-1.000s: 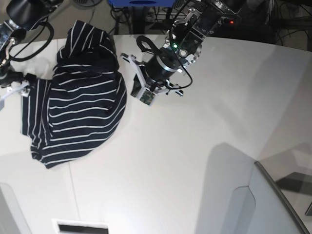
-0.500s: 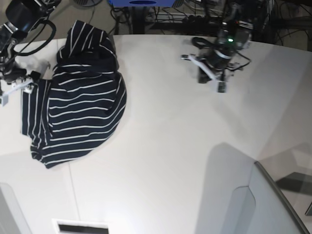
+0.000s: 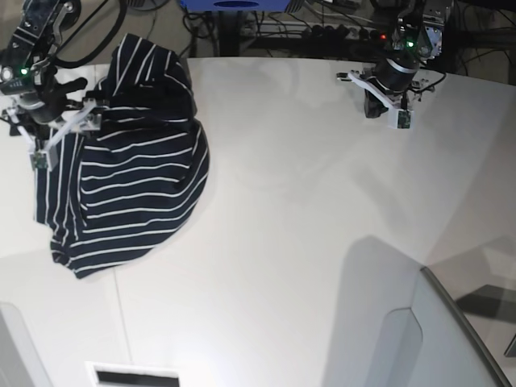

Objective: Layout the t-shirt on the table in an organized manner, then fold the t-shirt properly
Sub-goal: 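Lower the right gripper onto the striped shirt and grasp its fabric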

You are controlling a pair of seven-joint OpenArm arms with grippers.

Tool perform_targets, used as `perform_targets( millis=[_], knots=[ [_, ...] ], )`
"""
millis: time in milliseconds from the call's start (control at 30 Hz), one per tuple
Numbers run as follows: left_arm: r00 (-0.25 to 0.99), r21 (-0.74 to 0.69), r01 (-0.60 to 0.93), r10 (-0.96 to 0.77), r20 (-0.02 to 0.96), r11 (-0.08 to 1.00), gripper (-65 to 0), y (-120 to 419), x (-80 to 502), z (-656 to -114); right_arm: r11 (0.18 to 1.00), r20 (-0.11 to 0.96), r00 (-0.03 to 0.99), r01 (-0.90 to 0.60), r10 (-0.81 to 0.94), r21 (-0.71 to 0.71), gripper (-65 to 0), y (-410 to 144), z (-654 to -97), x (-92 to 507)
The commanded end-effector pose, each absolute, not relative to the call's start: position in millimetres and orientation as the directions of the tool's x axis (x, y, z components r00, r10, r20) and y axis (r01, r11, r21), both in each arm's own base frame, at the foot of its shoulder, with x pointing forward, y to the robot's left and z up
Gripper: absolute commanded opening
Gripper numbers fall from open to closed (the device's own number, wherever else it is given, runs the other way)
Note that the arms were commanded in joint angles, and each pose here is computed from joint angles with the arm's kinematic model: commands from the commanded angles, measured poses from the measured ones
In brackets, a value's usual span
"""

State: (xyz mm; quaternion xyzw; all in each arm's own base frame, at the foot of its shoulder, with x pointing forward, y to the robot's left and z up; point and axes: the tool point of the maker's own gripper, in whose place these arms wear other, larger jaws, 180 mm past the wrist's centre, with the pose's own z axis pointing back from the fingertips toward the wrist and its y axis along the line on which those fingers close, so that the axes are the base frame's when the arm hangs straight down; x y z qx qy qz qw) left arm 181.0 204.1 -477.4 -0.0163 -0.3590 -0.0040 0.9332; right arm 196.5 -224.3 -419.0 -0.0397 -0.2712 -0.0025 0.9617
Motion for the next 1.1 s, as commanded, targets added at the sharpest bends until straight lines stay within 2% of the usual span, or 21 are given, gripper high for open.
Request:
perform_targets(
  millis=[0, 333, 567, 700, 867, 1000, 1067],
  knots=[
    [0.714, -0.028, 0.022, 0.004, 0.7, 0.999, -65.0, 203.9, 190.0, -469.3, 0.996, 0.541, 0.841, 0.03, 0.018, -0.081, -10.8, -226.1, -412.2, 202.1],
    [0.713, -0.029, 0.02, 0.006, 0.701, 0.999, -65.0, 204.2, 191.2, -469.1, 0.996, 0.507, 0.858, 0.038, -0.077, 0.086, -11.1, -200.5, -415.1, 196.2],
    [0.711, -0.025, 0.016, 0.006, 0.703, 1.0, -65.0, 207.2, 191.9, -468.2, 0.986, 0.503, 0.855, 0.052, -0.125, 0.156, -25.1, -190.0, -417.2, 193.7],
    [0.711, -0.025, 0.016, 0.006, 0.703, 1.0, -65.0, 207.2, 191.9, -468.2, 0.98, 0.481, 0.863, 0.074, -0.155, 0.182, -25.2, -187.9, -425.0, 189.8],
    [0.712, -0.026, 0.021, 0.003, 0.702, 0.999, -65.0, 205.5, 191.4, -468.7, 0.949, 0.46, 0.857, 0.098, -0.233, 0.298, -25.2, -172.3, -435.5, 187.7],
    [0.713, -0.027, 0.023, 0.003, 0.701, 0.999, -65.0, 204.9, 191.3, -468.9, 0.947, 0.452, 0.86, 0.102, -0.239, 0.306, -26.1, -171.0, -438.4, 186.3],
    [0.712, -0.026, 0.021, 0.003, 0.702, 0.999, -65.0, 205.5, 191.4, -468.7, 0.946, 0.452, 0.86, 0.1, -0.238, 0.308, -30.0, -170.4, -438.2, 186.5]
  ],
)
